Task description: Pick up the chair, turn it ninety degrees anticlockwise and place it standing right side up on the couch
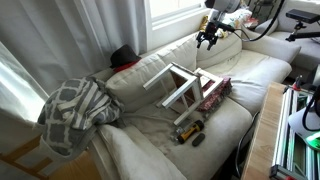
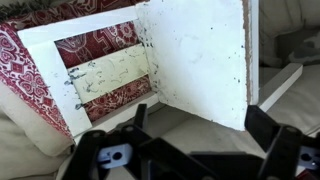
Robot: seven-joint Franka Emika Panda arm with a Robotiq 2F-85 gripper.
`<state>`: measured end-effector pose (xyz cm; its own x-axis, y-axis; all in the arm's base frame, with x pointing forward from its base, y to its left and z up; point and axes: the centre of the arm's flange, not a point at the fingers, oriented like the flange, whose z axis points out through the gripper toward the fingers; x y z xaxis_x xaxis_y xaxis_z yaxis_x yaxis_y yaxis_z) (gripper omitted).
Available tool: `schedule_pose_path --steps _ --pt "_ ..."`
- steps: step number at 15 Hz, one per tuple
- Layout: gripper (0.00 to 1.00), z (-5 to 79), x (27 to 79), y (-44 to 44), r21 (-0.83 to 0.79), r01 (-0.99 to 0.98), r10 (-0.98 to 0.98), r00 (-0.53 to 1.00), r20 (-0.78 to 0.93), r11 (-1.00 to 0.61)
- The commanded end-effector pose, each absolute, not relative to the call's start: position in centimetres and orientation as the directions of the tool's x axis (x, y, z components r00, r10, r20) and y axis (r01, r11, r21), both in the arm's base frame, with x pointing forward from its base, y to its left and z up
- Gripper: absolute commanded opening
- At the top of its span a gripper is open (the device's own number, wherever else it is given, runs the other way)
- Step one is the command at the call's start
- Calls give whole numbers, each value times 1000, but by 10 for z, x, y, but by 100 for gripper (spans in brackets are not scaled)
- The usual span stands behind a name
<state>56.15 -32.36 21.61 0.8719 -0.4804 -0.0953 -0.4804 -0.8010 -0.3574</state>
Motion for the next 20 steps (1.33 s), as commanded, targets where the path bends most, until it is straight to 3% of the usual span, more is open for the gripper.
schedule_pose_path --steps 1,6,11,15,20 --pt "100 217 563 -323 -359 -479 -479 873 -94 -801" --pt "100 173 582 -361 -364 -448 -444 891 -101 -817" --pt "100 101 555 -399 -344 -336 -286 939 -189 -877" --pt "100 53 545 -423 -322 -255 -232 967 -109 -912" --pt "100 55 537 -417 -314 -290 -271 957 -104 -904"
